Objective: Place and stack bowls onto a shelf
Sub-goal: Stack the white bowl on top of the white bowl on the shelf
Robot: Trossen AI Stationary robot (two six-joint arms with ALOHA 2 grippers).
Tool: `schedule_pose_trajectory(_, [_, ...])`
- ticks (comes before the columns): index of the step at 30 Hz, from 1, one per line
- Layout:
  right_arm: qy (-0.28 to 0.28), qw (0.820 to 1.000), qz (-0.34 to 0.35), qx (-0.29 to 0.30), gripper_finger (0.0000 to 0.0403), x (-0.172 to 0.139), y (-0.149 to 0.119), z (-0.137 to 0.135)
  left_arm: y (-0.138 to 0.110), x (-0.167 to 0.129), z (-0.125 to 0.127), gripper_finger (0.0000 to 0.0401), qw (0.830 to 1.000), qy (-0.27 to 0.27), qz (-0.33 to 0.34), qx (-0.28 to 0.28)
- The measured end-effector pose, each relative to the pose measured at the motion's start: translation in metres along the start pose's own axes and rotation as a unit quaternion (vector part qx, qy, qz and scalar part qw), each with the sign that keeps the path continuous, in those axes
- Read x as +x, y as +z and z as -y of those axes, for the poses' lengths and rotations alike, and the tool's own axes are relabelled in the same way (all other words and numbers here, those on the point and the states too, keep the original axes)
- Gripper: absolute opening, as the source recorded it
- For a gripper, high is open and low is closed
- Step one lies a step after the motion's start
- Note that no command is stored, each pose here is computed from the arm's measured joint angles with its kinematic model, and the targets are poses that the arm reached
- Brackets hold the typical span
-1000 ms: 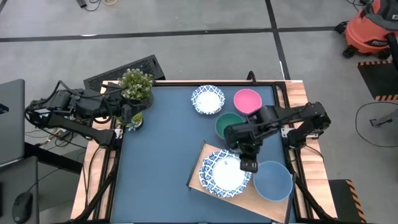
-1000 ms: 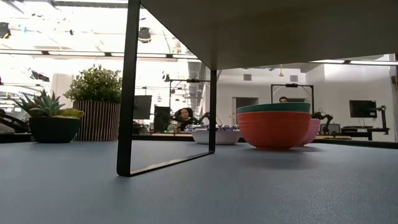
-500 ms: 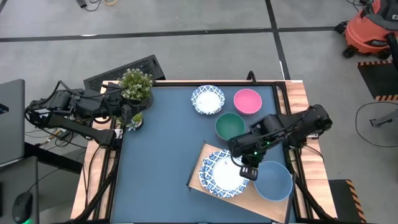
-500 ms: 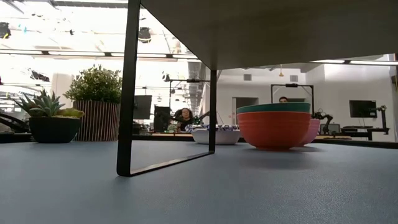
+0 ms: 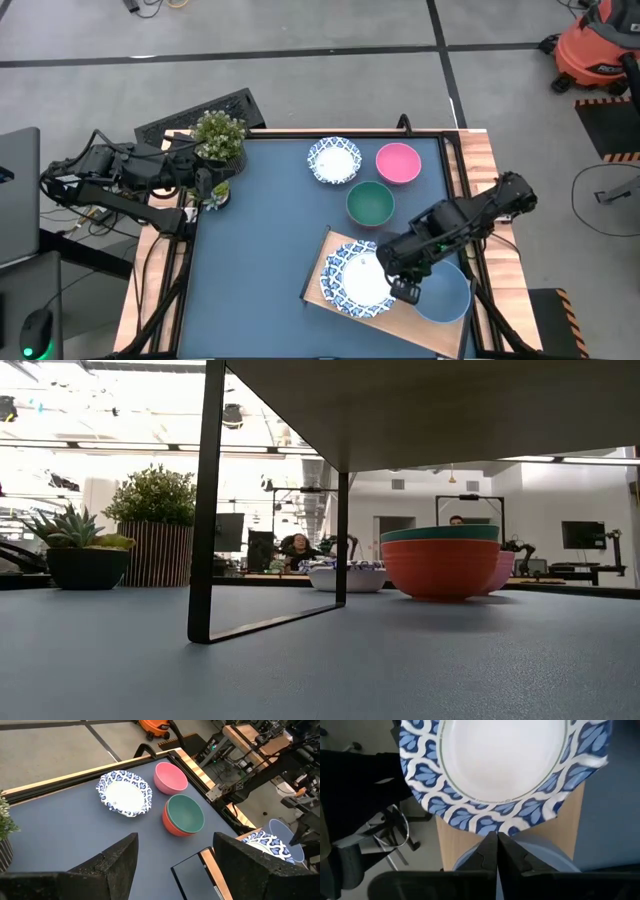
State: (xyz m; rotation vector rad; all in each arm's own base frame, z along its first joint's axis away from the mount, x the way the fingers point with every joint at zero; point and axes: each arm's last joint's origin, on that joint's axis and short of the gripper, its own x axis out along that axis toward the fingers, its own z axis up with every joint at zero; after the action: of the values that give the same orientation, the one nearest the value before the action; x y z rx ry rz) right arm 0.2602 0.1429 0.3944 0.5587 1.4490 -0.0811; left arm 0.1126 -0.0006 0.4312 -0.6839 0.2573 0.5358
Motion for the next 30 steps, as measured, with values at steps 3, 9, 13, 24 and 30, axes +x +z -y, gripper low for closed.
schedule_pose_trajectory(3, [-0.006,1.000,-0.003,0.002,0.0021,0.004,0.001,0.001,0.000,0.000,0.000,0.0243,1.000,0.000,-0.001,0.000])
schedule_pose_trajectory(9, [-0.051,0.998,-0.038,0.011,0.0034,0.031,0.000,0.007,0.000,0.000,0.000,0.0243,1.000,-0.003,-0.004,-0.001])
schedule_pose_trajectory(13, [-0.057,0.997,-0.044,0.013,0.0030,0.035,0.002,0.010,0.000,0.000,0.000,0.0243,1.000,-0.003,-0.003,-0.003])
schedule_pose_trajectory(24, [-0.024,0.999,0.019,0.020,0.0028,-0.002,-0.007,0.016,0.000,0.000,0.000,0.0243,1.000,-0.003,-0.003,-0.009])
schedule_pose_trajectory(30, [-0.044,0.998,0.034,0.012,0.0026,0.002,-0.005,0.017,0.000,0.000,0.000,0.0243,1.000,-0.003,-0.003,-0.009])
